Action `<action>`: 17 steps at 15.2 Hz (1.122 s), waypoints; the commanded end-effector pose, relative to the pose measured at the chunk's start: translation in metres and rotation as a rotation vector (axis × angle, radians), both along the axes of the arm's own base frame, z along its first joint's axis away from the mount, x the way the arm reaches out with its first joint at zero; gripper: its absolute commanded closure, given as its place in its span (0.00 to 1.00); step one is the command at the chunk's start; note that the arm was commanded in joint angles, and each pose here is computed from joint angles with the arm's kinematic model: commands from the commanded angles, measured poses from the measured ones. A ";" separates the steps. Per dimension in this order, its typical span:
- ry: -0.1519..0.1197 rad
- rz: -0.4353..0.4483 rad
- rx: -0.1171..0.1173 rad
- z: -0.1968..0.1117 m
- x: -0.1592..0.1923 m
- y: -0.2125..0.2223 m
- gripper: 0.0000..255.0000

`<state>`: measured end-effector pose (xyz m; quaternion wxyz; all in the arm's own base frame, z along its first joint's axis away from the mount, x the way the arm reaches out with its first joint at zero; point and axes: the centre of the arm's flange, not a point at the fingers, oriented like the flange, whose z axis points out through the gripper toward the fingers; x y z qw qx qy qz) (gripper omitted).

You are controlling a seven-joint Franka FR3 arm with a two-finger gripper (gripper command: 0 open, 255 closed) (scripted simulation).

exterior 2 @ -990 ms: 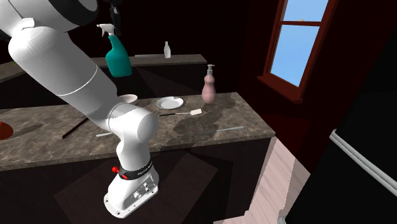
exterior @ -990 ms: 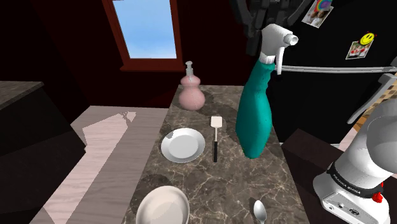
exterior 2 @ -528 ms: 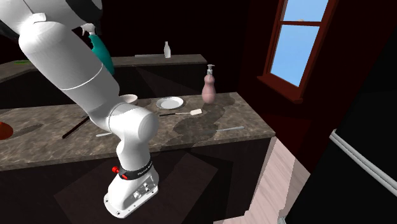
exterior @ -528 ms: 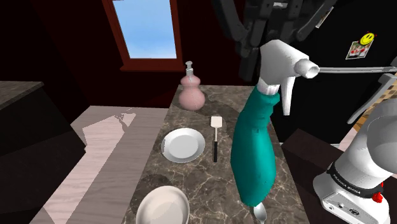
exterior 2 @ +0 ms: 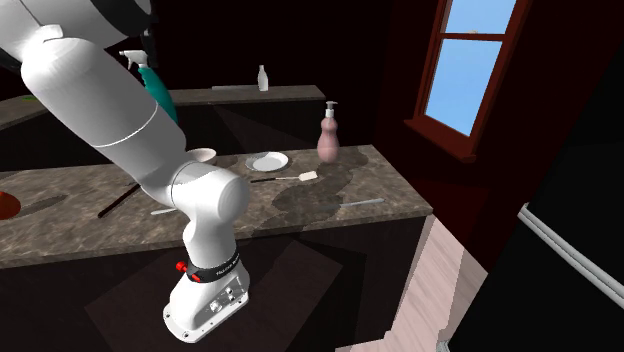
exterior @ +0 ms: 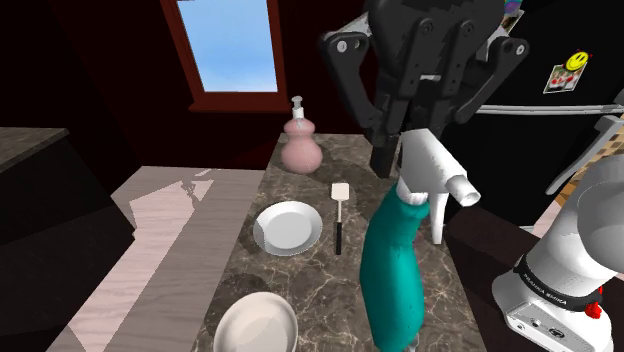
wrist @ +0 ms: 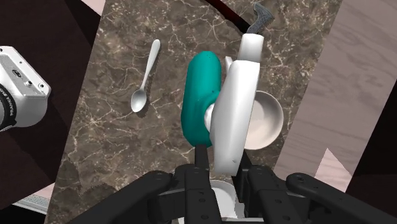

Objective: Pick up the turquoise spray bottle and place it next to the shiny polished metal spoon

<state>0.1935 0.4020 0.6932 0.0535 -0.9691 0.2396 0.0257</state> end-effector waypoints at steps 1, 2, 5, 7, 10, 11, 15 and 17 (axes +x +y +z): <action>0.000 0.000 0.000 -0.011 0.000 0.000 1.00; 0.000 0.000 0.000 -0.016 0.000 0.000 1.00; 0.000 0.000 0.000 -0.032 0.000 0.000 1.00; 0.000 0.000 0.000 -0.043 0.000 0.000 1.00; 0.000 0.000 0.000 -0.059 0.000 0.000 1.00; 0.000 0.000 0.000 -0.064 0.000 0.000 1.00; 0.000 0.000 0.000 -0.085 0.000 0.000 1.00; 0.000 0.000 0.000 -0.096 0.000 0.000 1.00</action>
